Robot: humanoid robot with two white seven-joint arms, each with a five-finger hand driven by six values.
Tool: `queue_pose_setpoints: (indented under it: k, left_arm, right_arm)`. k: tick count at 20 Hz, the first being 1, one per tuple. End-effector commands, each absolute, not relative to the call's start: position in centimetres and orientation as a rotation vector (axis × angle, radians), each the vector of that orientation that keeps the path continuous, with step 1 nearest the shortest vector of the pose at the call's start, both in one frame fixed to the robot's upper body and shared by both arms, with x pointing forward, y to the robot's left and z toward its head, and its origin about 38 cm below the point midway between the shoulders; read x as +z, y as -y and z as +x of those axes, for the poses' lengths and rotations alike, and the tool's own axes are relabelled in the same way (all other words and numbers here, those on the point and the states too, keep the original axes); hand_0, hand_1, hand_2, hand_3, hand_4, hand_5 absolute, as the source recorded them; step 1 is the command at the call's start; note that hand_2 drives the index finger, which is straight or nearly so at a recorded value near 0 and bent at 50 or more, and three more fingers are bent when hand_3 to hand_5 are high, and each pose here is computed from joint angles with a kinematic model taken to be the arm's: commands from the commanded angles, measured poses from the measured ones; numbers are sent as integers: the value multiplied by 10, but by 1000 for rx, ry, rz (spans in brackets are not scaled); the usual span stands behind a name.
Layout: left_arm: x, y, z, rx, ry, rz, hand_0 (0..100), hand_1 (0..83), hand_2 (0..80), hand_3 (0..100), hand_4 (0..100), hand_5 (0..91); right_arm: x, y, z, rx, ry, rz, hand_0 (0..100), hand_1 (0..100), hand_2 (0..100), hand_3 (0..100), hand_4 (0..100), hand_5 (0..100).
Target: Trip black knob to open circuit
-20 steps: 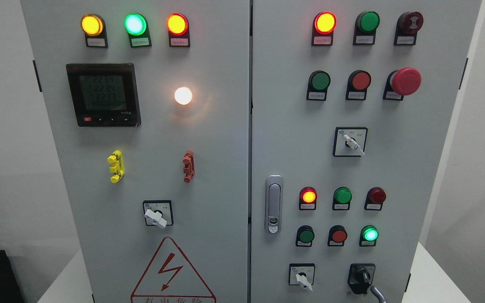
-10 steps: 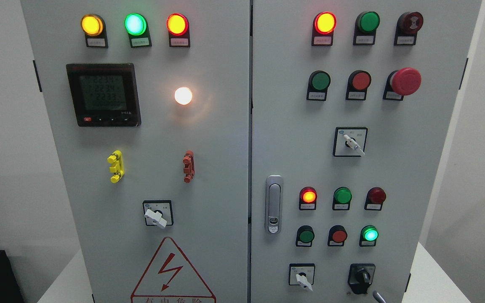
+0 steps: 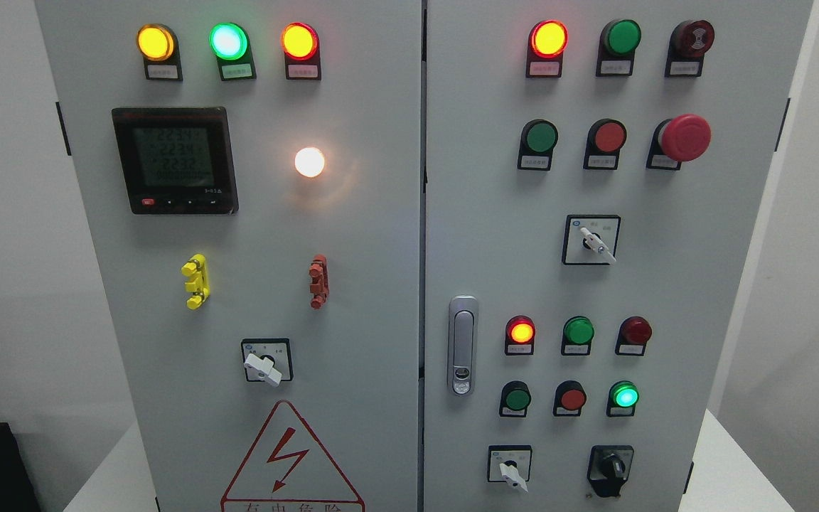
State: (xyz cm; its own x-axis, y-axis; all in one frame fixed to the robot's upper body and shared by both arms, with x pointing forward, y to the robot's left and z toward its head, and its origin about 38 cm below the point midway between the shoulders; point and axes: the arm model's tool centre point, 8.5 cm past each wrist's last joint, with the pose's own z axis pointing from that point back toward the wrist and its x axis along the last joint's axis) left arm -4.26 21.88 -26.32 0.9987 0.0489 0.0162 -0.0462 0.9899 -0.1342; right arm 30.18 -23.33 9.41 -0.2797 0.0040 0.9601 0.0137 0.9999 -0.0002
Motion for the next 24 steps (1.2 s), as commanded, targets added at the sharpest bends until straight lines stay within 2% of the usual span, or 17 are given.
queue_pose_setpoints:
  k: [1,4,5,6,7,8,9,10,11,12,13,16,24]
  left_arm:
    - [-263,-219,-43,25,19,-134,120,389,0,0,0,0]
    - [-263,-219,-42,24,21,-134,120,389,0,0,0,0]
    - [-263,-219,-42,24,21,-134,120,389,0,0,0,0]
    - [-263,-219,-42,24,21,-134,120,389,0,0,0,0]
    - [-263,-219,-43,25,19,-134,120,389,0,0,0,0]
    - [-263,-219,-43,25,19,-134,120,389,0,0,0,0]
    - [-263,-219,-43,25,19,-134,120,389,0,0,0,0]
    - [-263,-219,-42,24,21,-134,120,389,0,0,0,0]
    - [-263,-219,-43,25,19,-134,120,389,0,0,0,0]
    - [-263,-219,-42,24,21,-134,120,389,0,0,0,0]
    - [-263,-219,-42,24,21,-134,120,389,0,0,0,0]
    - [-263,-219,-43,25,19,-134,120,389,0,0,0,0]
    - [-263,-219,-43,25,19,-134,120,389,0,0,0,0]
  right_arm:
    - [100,224,281,-21,1874,16,0,0,0,1000,916,945]
    - [98,224,276,-18,1881,20,0,0,0,897,798,861]
    - [99,223,276,-10,1885,27,0,0,0,810,723,801]
    - [99,222,275,4,1887,37,0,0,0,683,627,730]
    - [99,221,275,14,1892,45,0,0,0,493,441,545]
    - [100,221,275,19,1893,48,0,0,0,404,344,438]
    - [100,221,275,17,1893,47,0,0,0,358,288,386]
    - [99,221,275,16,1892,47,0,0,0,198,152,245]
    - [99,222,275,18,1892,44,0,0,0,121,80,157]
    - [99,222,275,16,1892,45,0,0,0,100,65,137]
    - [99,222,275,16,1892,45,0,0,0,29,8,68]
    - [98,222,274,16,1889,45,0,0,0,0,0,0]
    - [97,220,273,15,1886,48,0,0,0,0,0,0]
